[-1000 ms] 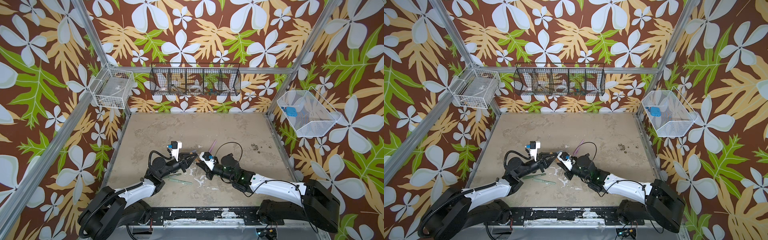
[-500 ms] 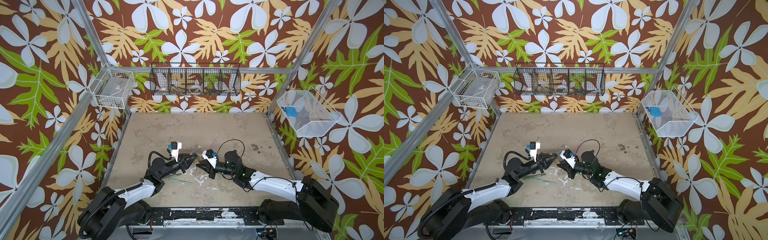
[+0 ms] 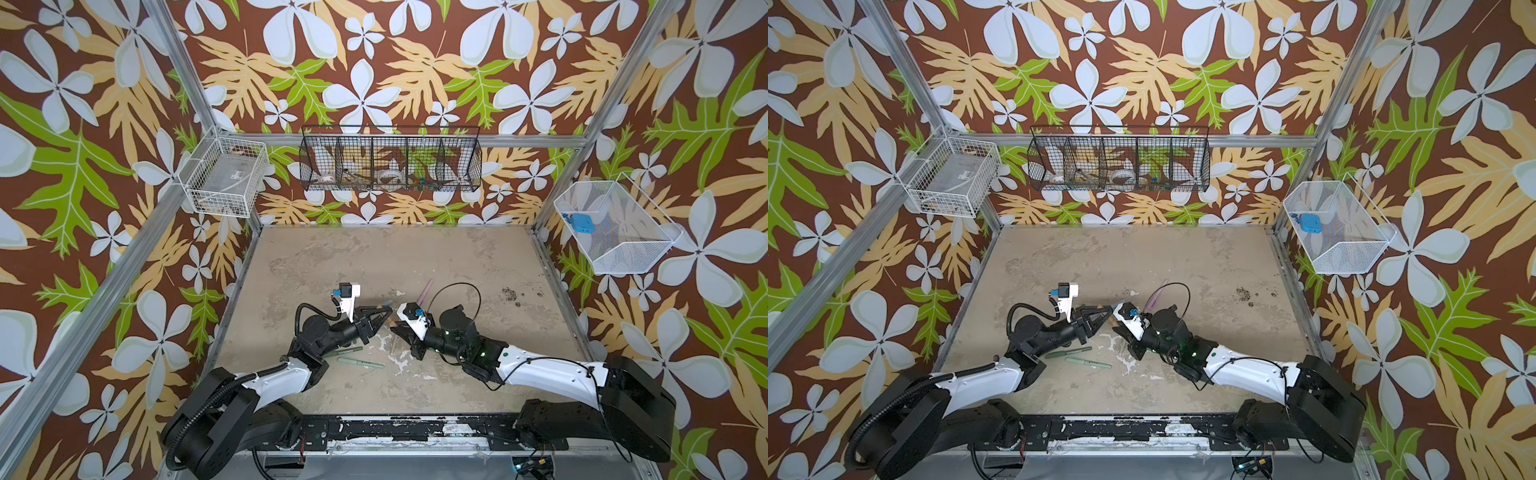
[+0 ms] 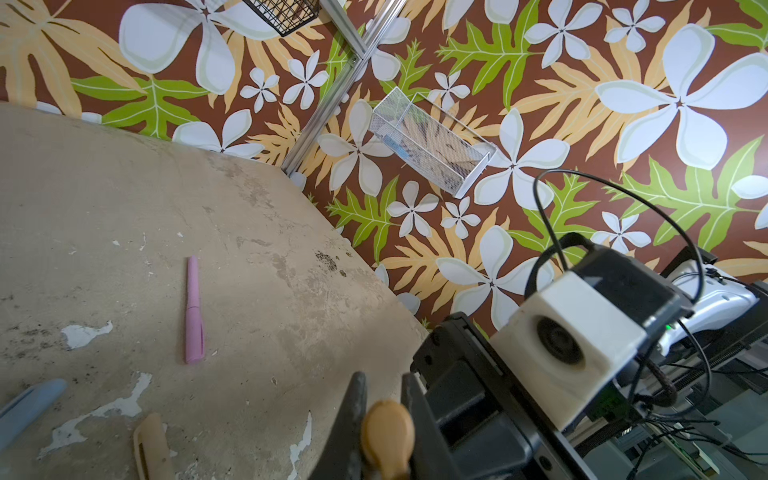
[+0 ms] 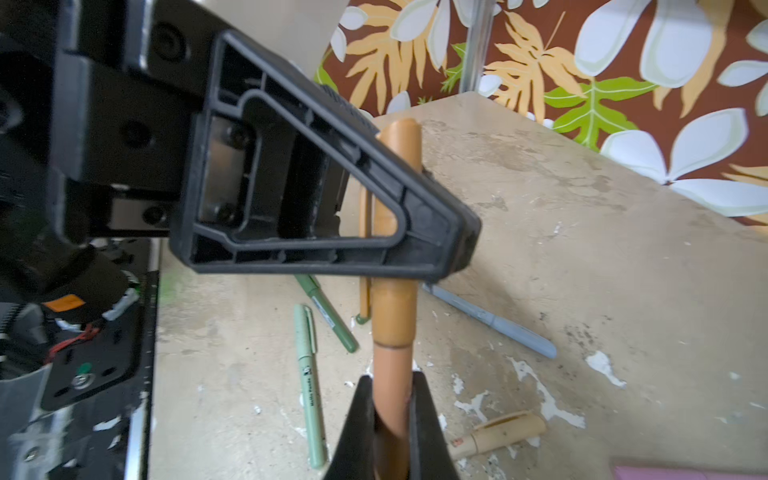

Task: Open the pen caps
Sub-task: 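Pull the right gripper away from the left gripper, drawing the barrel out of the cap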

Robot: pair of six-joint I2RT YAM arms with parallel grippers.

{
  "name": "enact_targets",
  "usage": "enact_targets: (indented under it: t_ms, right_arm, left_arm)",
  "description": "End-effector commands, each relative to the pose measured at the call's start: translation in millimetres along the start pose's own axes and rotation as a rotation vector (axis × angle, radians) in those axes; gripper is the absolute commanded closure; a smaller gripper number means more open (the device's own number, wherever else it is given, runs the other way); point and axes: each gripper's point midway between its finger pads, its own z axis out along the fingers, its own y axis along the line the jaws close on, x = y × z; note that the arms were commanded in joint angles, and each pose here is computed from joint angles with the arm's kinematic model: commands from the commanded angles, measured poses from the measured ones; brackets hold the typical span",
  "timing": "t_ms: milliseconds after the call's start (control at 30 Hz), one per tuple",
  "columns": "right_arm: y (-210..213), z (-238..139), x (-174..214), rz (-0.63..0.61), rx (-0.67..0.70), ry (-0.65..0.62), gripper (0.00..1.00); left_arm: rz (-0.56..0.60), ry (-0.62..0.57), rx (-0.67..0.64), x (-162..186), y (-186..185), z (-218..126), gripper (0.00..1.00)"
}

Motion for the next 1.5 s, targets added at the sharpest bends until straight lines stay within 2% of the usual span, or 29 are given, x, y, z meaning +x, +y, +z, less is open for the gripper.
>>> enact_targets:
  t_ms: [0, 200, 500, 800, 900, 1000, 1133, 1200, 1233, 1300, 1367, 1467]
  right_arm:
    - [-12, -2, 42, -0.094, 0.133, 0.182, 1.0]
    - [-5, 8, 52, -0.106, 0.11, 0.239, 1.0]
    - [21, 1, 51, 0.064, -0.191, 0.196, 1.0]
    - [30, -1, 59, 0.181, -0.367, 0.222, 1.0]
    - [21, -1, 58, 0.179, -0.312, 0.209, 1.0]
    - [-8, 1, 57, 0.074, -0.036, 0.207, 1.0]
    - [-19, 2, 55, -0.083, 0.204, 0.233, 1.0]
    - [-20, 7, 61, -0.139, 0.273, 0.28, 1.0]
    - [-19, 10, 61, -0.157, 0.285, 0.294, 1.0]
    - [-8, 17, 62, -0.147, 0.225, 0.297, 1.0]
    - [7, 21, 59, -0.114, 0.118, 0.278, 1.0]
    - [23, 19, 55, 0.013, -0.103, 0.241, 1.0]
  left_arm:
    - [0.056, -0.165, 0.022, -39, -14, -5, 1.0]
    - [0.067, -0.185, -0.002, -43, -12, -9, 1.0]
    - [0.067, -0.186, 0.002, -44, -14, -9, 1.0]
    - [0.073, -0.199, 0.019, -46, -18, -12, 1.0]
    - [0.079, -0.206, 0.011, -48, -19, -14, 1.0]
    - [0.068, -0.218, -0.025, -52, -13, -14, 1.0]
    - [0.027, -0.239, -0.024, -58, -14, -14, 1.0]
    - [0.004, -0.248, -0.035, -60, -11, -13, 1.0]
    - [-0.005, -0.251, -0.047, -62, -9, -12, 1.0]
    - [-0.014, -0.255, -0.05, -63, -7, -10, 1.0]
    - [-0.017, -0.251, -0.024, -65, -9, -8, 1.0]
    - [-0.01, -0.25, -0.012, -66, -9, -7, 1.0]
